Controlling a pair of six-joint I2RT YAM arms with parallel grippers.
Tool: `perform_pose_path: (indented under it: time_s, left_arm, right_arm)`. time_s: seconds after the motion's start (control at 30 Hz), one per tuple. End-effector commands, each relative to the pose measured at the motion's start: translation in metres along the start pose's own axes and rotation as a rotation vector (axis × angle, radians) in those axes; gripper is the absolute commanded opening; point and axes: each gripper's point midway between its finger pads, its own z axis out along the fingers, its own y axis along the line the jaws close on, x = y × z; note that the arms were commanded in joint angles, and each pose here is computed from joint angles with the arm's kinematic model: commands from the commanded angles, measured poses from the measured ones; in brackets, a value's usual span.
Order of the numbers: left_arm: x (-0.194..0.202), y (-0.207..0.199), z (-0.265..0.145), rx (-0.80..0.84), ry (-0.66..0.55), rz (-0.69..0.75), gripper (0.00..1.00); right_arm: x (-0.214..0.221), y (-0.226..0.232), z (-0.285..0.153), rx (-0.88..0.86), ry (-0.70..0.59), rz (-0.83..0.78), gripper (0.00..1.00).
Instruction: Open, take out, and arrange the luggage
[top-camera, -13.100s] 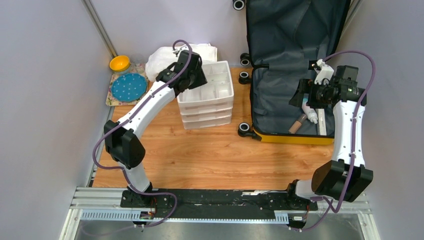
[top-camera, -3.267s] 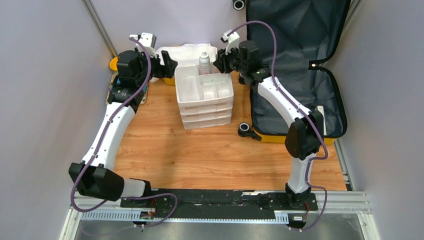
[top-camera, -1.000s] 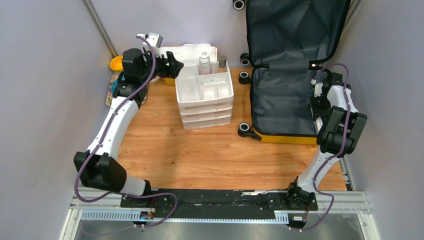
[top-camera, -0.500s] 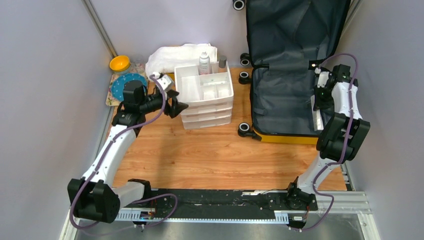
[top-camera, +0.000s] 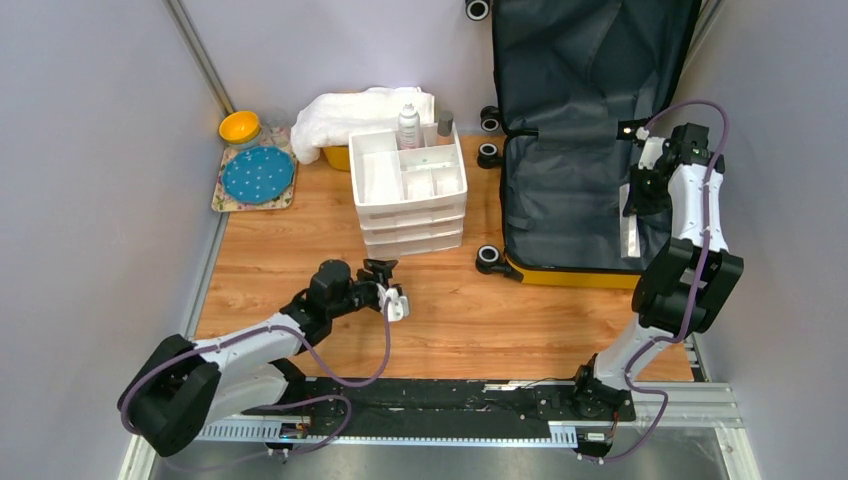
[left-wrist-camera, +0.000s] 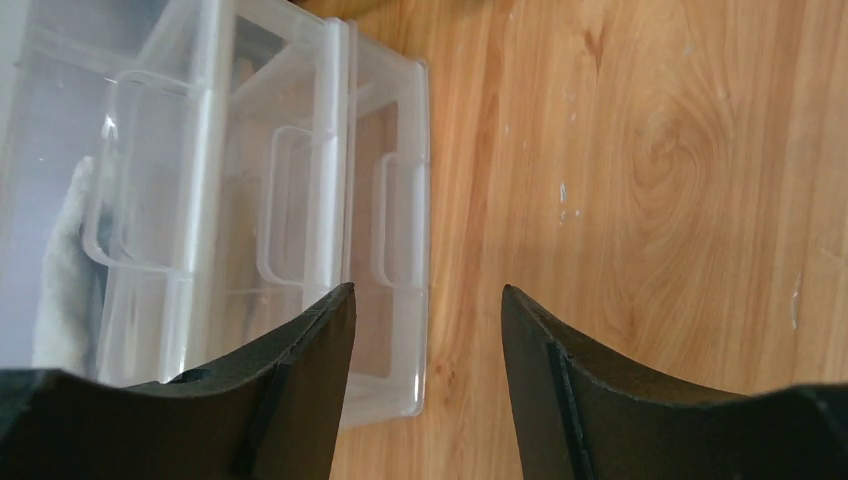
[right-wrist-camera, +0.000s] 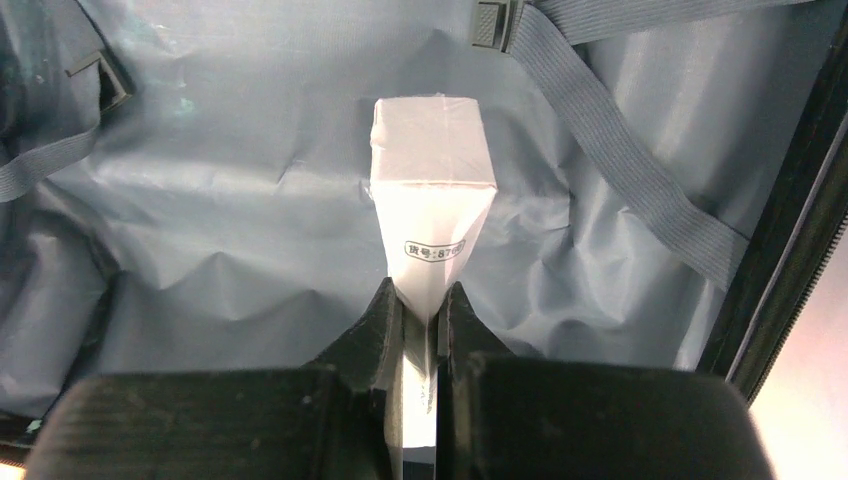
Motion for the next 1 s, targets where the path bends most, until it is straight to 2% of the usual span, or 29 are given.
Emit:
perform_pose_path:
  time_s: [0.0, 0.27, 0.57, 0.97]
  left_arm:
    - [-0.038, 0.067, -0.01, -0.367, -0.103, 0.337, 0.63]
    - [-0.062, 0.059, -0.014, -0.502, -0.168, 0.595, 0.59]
    - [-0.063, 0.085, -0.002, -0.607, -0.113, 0.672, 0.58]
    - [-0.054, 0.102, 0.021, -0.624, -0.062, 0.653, 0.58]
  right_arm:
    - [-0.014, 0.014, -0.031, -0.014, -0.095, 0.017, 0.0]
    - [0.001, 0.022, -0.032, -0.024, -0.089, 0.028, 0.0]
    - [0.004, 0.025, -0.034, -0.028, -0.082, 0.035, 0.0]
    - [0.005, 0.024, -0.033, -0.027, -0.075, 0.044, 0.0]
